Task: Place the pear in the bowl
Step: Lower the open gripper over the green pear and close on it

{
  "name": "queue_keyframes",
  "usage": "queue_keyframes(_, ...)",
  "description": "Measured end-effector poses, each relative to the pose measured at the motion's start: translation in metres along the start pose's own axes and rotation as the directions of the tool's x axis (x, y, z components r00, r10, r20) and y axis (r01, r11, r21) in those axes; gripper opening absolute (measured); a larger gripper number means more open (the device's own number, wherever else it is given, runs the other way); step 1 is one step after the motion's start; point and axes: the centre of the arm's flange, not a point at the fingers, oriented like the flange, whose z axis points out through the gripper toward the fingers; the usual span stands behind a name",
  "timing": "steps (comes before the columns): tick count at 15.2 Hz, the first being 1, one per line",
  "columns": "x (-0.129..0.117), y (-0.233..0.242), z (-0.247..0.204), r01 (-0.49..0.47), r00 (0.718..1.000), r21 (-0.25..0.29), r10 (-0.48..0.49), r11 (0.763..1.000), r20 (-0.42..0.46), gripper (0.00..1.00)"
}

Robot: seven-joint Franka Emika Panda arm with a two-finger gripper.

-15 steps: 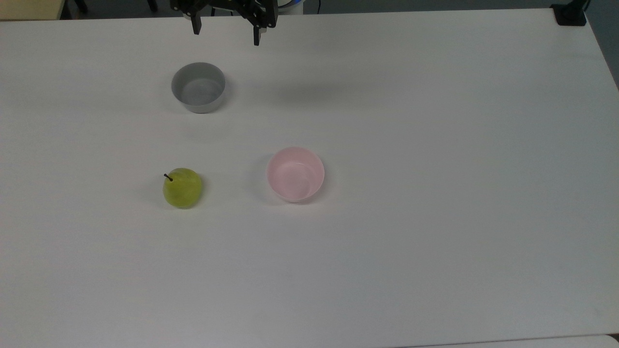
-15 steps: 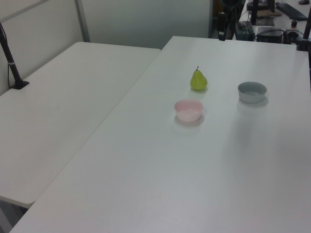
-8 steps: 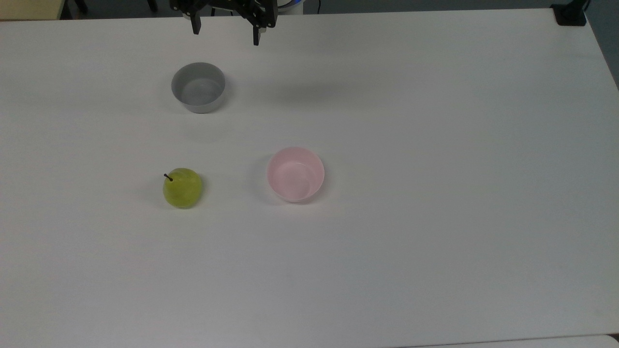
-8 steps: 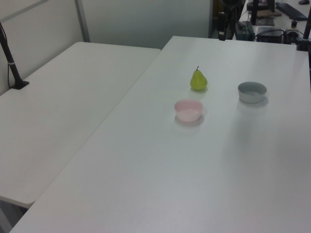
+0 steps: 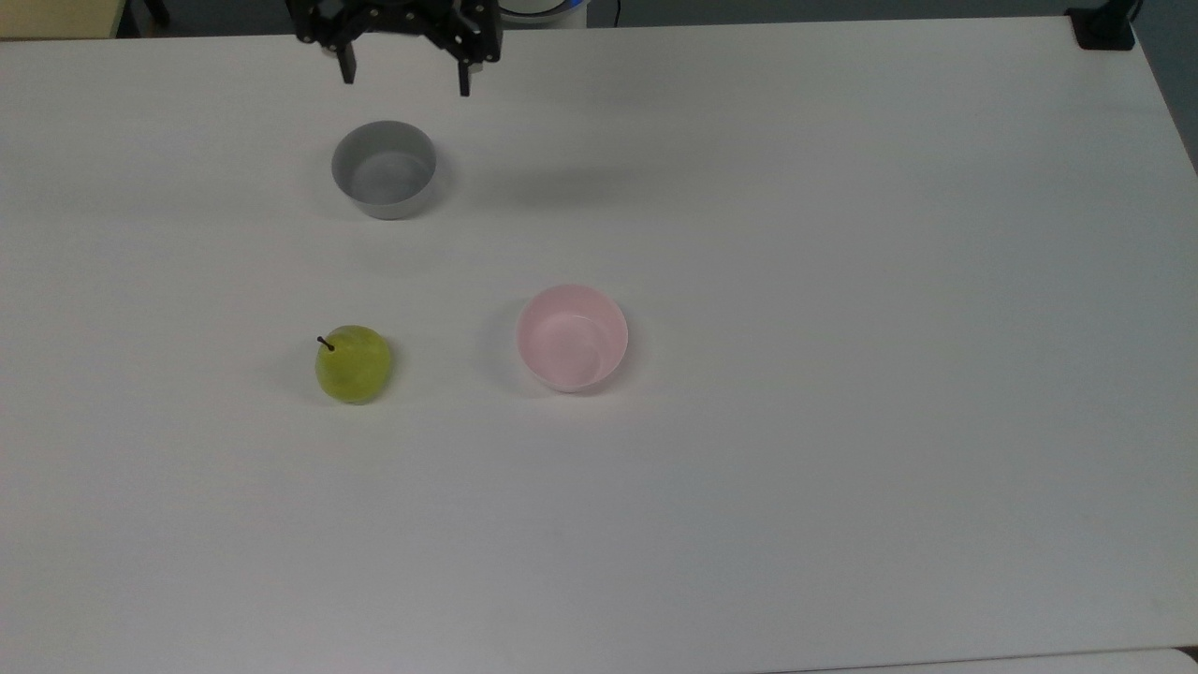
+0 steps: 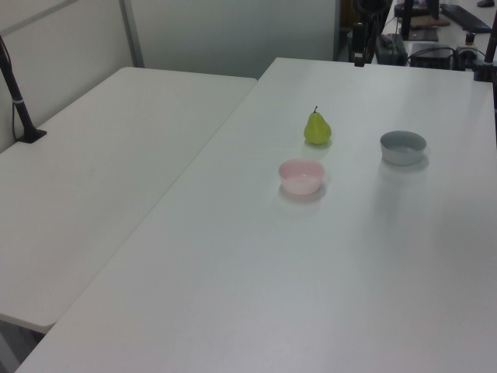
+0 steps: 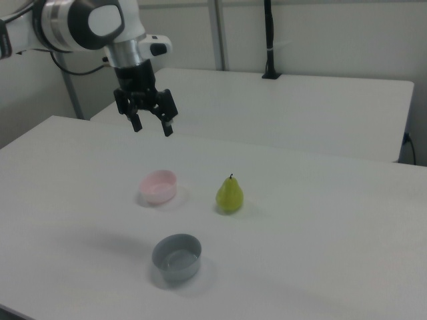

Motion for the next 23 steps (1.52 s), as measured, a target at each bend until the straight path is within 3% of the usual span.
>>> queue_keyframes(5,0.033,0.031,0.046,-0.012,0.999,-0.008,0.011,1.0,-0.045,1.0)
queue_keyframes(11,0.078,0.059,0.138,-0.037,0.995,-0.02,0.035,0.999,-0.096,1.0)
queue_keyframes(23,0.107,0.064,0.232,-0.037,0.991,-0.027,0.033,0.999,-0.131,0.97)
